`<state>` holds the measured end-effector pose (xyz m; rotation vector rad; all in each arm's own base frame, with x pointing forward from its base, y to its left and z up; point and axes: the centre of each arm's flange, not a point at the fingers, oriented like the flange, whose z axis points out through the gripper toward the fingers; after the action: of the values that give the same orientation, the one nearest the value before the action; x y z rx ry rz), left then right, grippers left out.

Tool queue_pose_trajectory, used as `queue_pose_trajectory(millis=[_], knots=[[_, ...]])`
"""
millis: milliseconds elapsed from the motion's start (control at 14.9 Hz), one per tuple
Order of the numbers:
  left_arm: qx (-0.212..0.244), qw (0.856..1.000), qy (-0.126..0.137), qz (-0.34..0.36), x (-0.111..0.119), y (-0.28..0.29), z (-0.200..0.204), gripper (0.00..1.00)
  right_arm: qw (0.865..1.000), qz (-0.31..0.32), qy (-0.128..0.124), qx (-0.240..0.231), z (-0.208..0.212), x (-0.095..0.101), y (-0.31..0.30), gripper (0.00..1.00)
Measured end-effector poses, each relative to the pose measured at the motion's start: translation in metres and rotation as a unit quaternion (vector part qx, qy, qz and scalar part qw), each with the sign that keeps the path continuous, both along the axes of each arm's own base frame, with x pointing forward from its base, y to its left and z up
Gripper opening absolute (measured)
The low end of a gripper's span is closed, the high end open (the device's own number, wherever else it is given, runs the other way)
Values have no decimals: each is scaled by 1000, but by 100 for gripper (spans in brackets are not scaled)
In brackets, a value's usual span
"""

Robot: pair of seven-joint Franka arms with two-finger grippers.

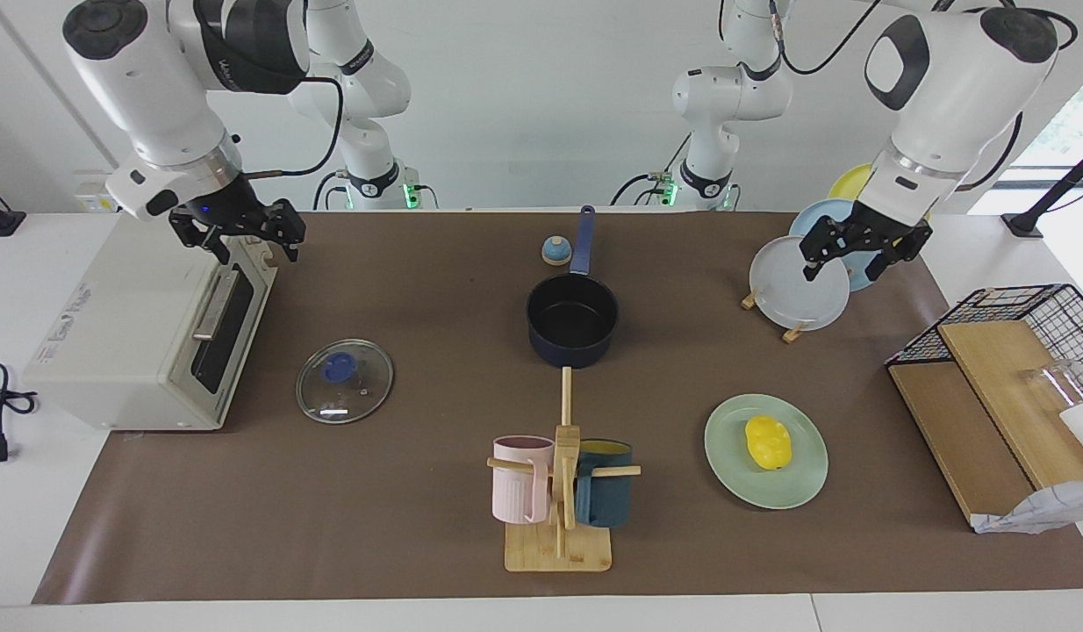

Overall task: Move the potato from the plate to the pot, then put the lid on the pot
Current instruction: 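Grasp the yellow potato with the left gripper while the right gripper reaches the lid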

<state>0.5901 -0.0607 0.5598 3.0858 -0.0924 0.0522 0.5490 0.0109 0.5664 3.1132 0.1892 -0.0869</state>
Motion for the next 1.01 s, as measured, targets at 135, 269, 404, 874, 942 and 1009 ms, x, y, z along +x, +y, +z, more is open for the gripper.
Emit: queue_pose_trajectory(millis=[135, 269, 404, 874, 942, 1009], knots=[[-3, 1000, 12, 4, 29, -4, -39, 100, 1000, 25, -14, 1, -28, 0, 19, 100], [-3, 1000, 9, 6, 61, -6, -77, 100, 999, 43, -18, 2, -64, 6, 26, 100], [-5, 1000, -10, 7, 84, -11, -110, 100, 998, 61, -26, 2, -101, 18, 31, 100], [7, 999, -25, -21, 107, -47, -187, 100, 992, 121, -46, 4, -184, 28, 46, 100], [8, 999, -25, -23, 108, -49, -195, 100, 991, 123, -45, 4, -188, 28, 45, 100], [13, 999, -23, -27, 108, -50, -202, 100, 992, 123, -41, 4, -195, 28, 42, 100]])
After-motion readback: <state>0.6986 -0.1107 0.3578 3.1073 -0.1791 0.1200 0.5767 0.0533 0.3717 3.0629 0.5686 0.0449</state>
